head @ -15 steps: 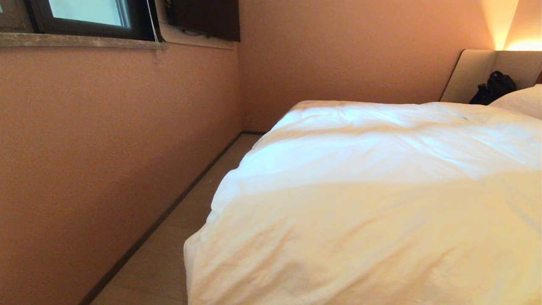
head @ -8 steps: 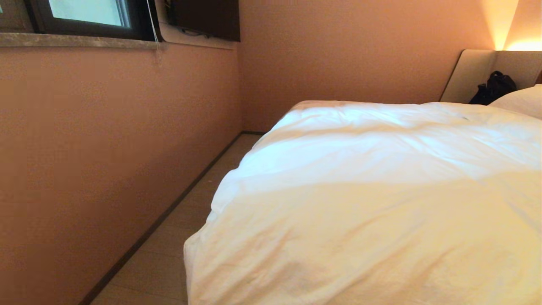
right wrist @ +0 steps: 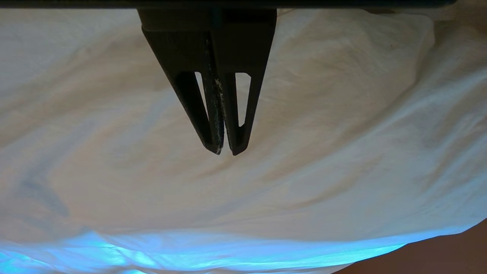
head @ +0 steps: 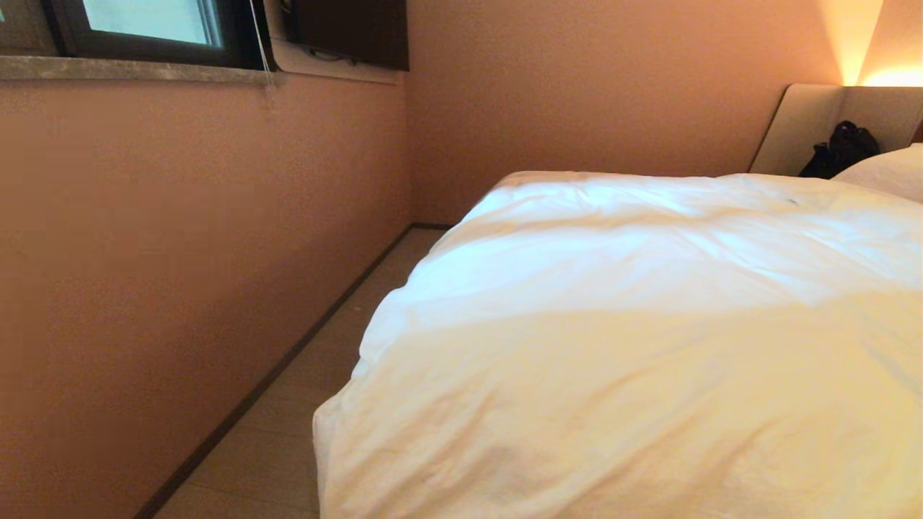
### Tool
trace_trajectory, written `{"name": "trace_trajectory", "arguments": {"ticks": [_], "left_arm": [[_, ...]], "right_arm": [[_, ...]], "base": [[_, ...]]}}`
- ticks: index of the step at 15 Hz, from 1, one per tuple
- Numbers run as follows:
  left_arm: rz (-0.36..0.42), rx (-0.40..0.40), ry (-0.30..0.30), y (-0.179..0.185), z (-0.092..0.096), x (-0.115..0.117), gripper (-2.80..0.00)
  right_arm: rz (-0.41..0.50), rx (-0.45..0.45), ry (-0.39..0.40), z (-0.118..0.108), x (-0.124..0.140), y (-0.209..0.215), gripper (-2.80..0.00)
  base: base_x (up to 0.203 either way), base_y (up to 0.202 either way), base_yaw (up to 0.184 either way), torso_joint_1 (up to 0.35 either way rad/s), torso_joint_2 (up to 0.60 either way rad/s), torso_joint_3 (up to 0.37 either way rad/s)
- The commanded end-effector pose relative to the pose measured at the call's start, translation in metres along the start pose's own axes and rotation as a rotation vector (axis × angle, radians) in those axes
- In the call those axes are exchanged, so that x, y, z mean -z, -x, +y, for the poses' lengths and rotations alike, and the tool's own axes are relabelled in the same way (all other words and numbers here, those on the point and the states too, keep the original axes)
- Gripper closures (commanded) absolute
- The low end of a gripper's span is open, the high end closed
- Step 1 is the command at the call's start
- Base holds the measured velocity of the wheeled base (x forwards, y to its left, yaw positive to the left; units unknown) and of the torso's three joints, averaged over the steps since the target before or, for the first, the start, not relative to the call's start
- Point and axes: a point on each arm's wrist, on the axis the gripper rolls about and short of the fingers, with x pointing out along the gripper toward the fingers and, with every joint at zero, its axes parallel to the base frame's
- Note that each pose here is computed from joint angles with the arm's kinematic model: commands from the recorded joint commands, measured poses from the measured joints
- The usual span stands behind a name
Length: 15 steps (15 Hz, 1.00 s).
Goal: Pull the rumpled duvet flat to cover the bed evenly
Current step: Flatten the corners of the folded blanket
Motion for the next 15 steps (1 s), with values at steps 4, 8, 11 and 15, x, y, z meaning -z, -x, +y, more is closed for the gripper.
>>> {"name": "trace_trajectory", "arguments": {"ticks": [4, 8, 11, 15], "left_arm": [[-0.001, 0.005, 0.0, 0.0, -0.0001, 0.0, 0.0], [-0.001, 0.008, 0.0, 0.0, -0.0002, 0.0, 0.0], [0.0, 0.01, 0.0, 0.0, -0.0003, 0.0002, 0.0], [-0.001, 0.011, 0.0, 0.0, -0.0003, 0.0, 0.0]], "right_arm": [[-0.001, -0.001, 0.0, 0.0, 0.0, 0.0, 0.0], [-0.001, -0.001, 0.0, 0.0, 0.0, 0.0, 0.0], [-0.001, -0.001, 0.0, 0.0, 0.0, 0.0, 0.0], [-0.001, -0.001, 0.0, 0.0, 0.0, 0.0, 0.0]], "base": [[0.0, 0.0, 0.0, 0.0, 0.0, 0.0], [0.0, 0.0, 0.0, 0.0, 0.0, 0.0], [0.0, 0.0, 0.0, 0.0, 0.0, 0.0], [0.0, 0.0, 0.0, 0.0, 0.0, 0.0]]}}
